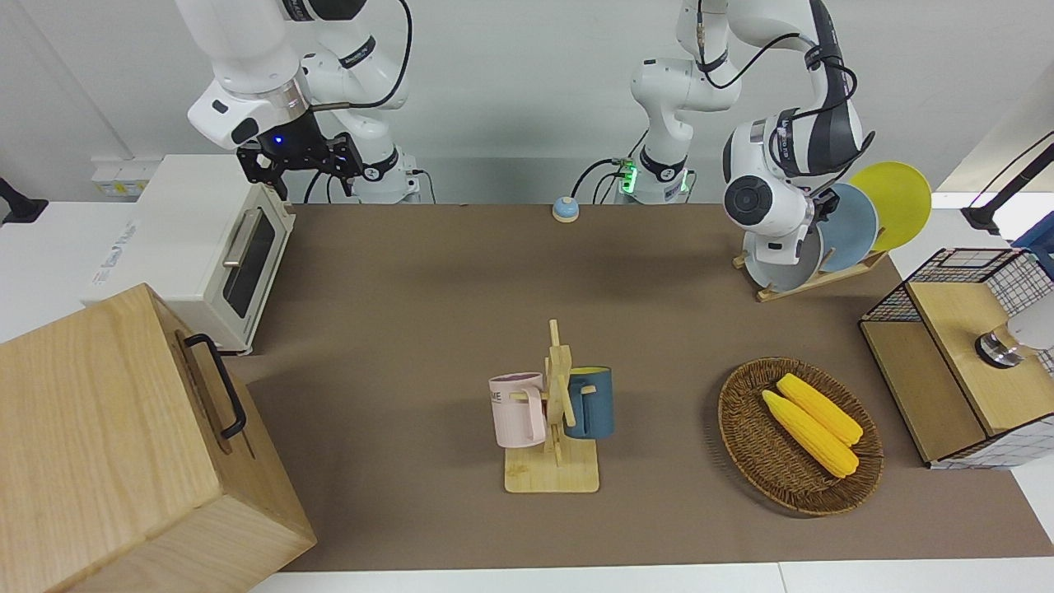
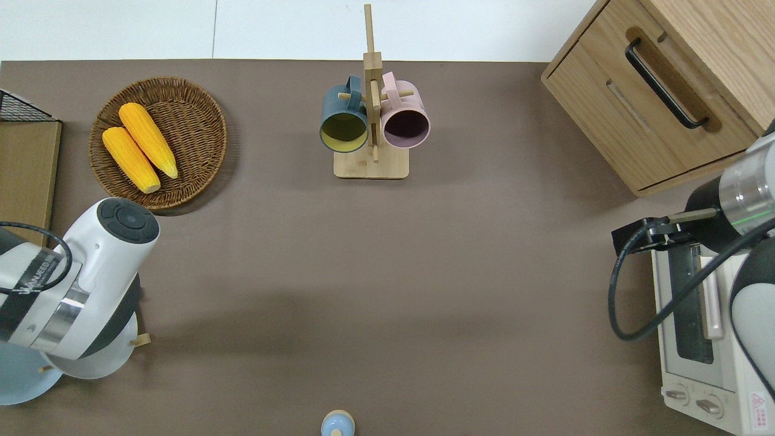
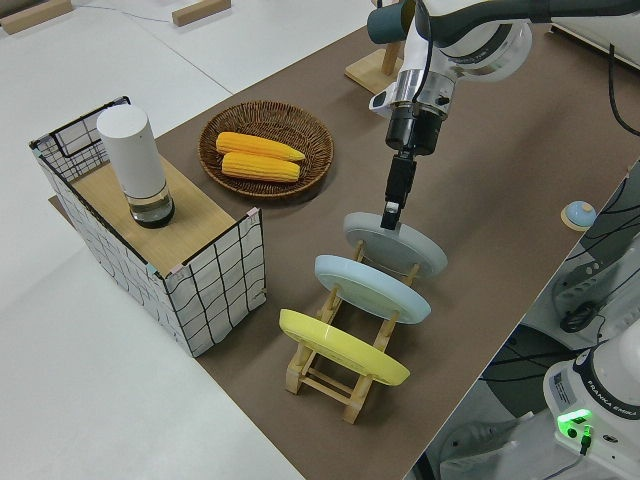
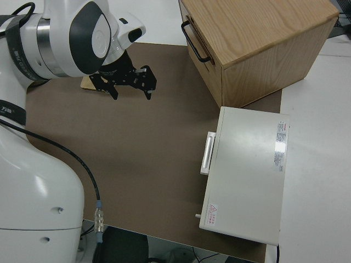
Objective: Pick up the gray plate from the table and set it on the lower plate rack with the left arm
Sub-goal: 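Lower the gray plate upright into the rack's lower slot with the left gripper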
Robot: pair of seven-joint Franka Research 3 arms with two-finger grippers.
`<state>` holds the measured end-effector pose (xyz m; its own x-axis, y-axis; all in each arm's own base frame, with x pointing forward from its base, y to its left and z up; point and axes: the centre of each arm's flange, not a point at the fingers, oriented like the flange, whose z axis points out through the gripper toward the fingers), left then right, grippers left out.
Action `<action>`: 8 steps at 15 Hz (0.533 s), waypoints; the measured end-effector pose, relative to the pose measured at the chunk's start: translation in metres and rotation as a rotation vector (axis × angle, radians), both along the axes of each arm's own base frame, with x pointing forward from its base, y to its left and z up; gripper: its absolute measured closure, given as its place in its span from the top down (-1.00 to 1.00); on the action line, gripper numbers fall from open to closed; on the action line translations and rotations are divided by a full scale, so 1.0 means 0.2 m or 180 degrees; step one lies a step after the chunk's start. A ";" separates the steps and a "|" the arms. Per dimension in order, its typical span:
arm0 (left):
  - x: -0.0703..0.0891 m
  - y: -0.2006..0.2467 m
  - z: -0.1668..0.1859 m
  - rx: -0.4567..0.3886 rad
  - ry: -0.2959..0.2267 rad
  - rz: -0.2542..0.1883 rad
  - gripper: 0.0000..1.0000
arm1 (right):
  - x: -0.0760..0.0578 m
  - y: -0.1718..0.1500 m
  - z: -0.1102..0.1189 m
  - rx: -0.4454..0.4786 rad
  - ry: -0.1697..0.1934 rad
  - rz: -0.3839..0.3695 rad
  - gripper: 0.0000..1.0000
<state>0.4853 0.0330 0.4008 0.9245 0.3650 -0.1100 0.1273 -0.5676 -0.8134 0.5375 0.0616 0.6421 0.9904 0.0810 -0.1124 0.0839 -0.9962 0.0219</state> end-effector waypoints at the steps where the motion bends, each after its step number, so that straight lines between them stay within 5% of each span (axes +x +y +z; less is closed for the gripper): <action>1: 0.00 0.00 0.00 -0.0002 -0.0001 -0.0003 0.22 | 0.00 0.00 0.00 0.0000 0.0000 0.0000 0.97; 4: 0.01 0.00 0.02 -0.0011 -0.0027 -0.0011 0.97 | 0.00 0.00 0.00 0.0000 0.0000 0.0000 0.97; 8: 0.06 -0.01 0.16 -0.0388 0.0056 -0.0124 0.99 | 0.00 0.00 0.00 0.0000 0.0000 0.0000 0.97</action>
<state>0.4982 0.0308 0.4330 0.9353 0.3117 -0.1678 0.0894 -0.6666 -0.7400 0.5375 0.0616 0.6421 0.9904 0.0810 -0.1124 0.0839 -0.9962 0.0219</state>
